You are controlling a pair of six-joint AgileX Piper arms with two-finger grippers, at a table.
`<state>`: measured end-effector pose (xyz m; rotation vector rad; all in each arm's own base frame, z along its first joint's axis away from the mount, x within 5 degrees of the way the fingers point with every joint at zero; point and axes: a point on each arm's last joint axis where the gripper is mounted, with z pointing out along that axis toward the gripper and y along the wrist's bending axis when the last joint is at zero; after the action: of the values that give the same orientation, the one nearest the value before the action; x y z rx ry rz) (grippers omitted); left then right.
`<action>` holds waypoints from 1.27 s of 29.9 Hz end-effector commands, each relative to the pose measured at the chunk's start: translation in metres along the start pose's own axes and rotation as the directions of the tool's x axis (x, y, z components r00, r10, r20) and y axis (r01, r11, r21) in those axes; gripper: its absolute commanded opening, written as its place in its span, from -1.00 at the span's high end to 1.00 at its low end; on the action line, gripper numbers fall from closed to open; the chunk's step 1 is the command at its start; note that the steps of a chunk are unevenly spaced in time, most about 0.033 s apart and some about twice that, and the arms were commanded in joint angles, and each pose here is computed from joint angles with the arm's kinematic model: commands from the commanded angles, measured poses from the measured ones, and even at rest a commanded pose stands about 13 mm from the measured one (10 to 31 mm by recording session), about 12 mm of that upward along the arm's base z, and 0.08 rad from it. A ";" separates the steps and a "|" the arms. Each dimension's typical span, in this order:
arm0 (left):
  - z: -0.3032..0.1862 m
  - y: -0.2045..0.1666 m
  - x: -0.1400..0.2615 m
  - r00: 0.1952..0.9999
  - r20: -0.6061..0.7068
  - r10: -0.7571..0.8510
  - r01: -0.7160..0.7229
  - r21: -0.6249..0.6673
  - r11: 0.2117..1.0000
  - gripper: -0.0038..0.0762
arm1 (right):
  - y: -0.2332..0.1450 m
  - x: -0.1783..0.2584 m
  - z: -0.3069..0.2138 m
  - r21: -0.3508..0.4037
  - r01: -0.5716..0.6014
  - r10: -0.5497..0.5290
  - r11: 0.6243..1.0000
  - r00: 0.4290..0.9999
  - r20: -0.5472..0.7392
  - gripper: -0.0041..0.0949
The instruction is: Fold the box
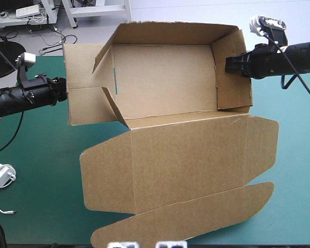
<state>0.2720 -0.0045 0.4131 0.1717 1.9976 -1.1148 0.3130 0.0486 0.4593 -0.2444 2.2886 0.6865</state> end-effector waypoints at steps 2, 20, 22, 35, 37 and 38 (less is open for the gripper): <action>-0.013 -0.045 -0.004 0.997 0.058 0.052 -0.060 0.157 0.986 0.88 | 0.019 -0.010 -0.013 0.009 0.023 -0.024 1.000 0.991 0.129 0.96; -0.033 -0.086 0.008 0.986 0.094 0.135 -0.148 0.156 0.976 0.93 | 0.036 -0.019 0.018 -0.030 0.044 -0.037 0.999 0.980 0.194 0.96; -0.033 -0.086 0.008 0.986 0.094 0.135 -0.148 0.156 0.976 0.93 | 0.038 -0.019 0.026 -0.034 0.049 -0.041 0.998 0.980 0.193 0.96; -0.033 -0.083 0.009 0.982 0.079 0.169 -0.178 0.129 0.976 0.63 | 0.050 -0.018 0.060 -0.071 0.062 -0.048 0.996 0.983 0.179 0.96; -0.033 -0.083 0.009 0.982 0.078 0.169 -0.178 0.128 0.976 0.44 | 0.052 -0.018 0.068 -0.078 0.061 -0.046 0.995 0.984 0.175 0.96; -0.033 -0.083 0.009 0.982 0.078 0.169 -0.178 0.128 0.976 0.33 | 0.054 -0.018 0.070 -0.082 0.064 -0.048 0.995 0.983 0.177 0.96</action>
<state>0.2218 -0.0236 0.4517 0.2942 1.8885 -1.0510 0.3567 0.1264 0.4237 -0.3211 2.2200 0.6846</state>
